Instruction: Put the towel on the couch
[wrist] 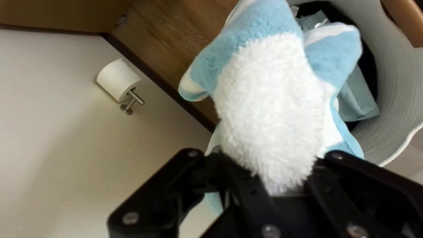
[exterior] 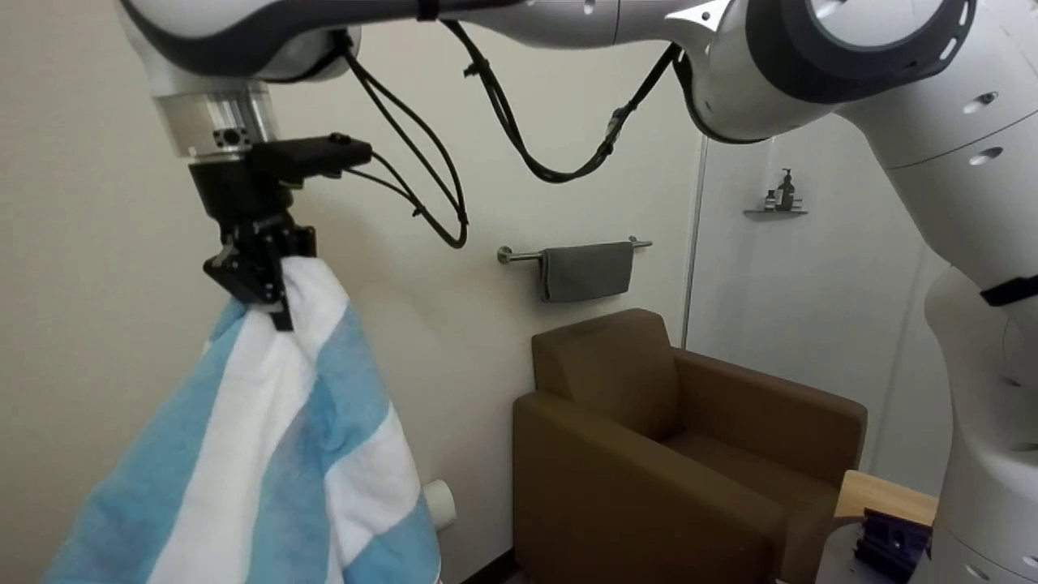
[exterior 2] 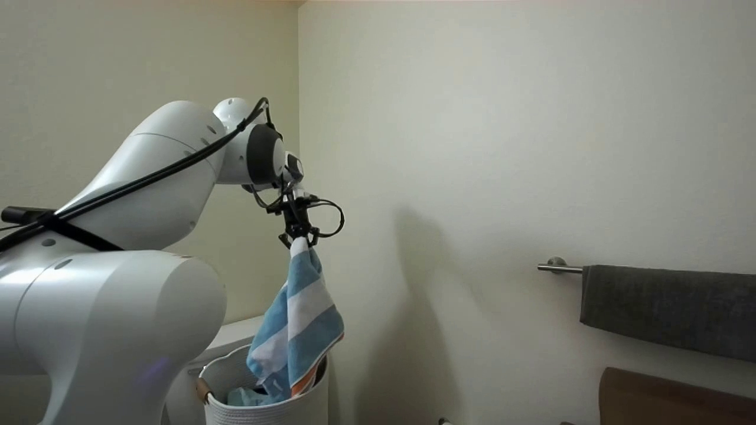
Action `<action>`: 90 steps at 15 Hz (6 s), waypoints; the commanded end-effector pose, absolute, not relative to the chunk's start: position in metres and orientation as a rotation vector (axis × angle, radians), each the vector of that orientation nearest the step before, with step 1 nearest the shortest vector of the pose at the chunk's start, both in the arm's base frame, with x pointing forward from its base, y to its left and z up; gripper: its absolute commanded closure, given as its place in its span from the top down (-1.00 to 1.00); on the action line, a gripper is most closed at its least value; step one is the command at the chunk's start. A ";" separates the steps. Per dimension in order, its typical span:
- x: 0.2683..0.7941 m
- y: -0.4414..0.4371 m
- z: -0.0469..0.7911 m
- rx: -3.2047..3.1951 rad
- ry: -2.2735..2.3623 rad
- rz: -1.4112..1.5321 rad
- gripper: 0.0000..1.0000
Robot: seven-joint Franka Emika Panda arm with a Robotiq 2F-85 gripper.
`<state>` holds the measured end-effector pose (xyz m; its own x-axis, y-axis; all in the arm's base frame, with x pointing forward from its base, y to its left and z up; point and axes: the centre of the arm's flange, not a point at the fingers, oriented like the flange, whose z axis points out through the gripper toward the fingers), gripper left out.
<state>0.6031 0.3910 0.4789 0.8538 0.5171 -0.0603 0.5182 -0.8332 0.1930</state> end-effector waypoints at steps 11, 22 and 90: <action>0.579 0.314 0.666 2.766 0.371 0.174 -0.66; 0.597 0.294 0.698 2.711 0.313 0.225 -0.79; 0.396 -0.454 0.642 2.281 -1.815 -0.255 -0.79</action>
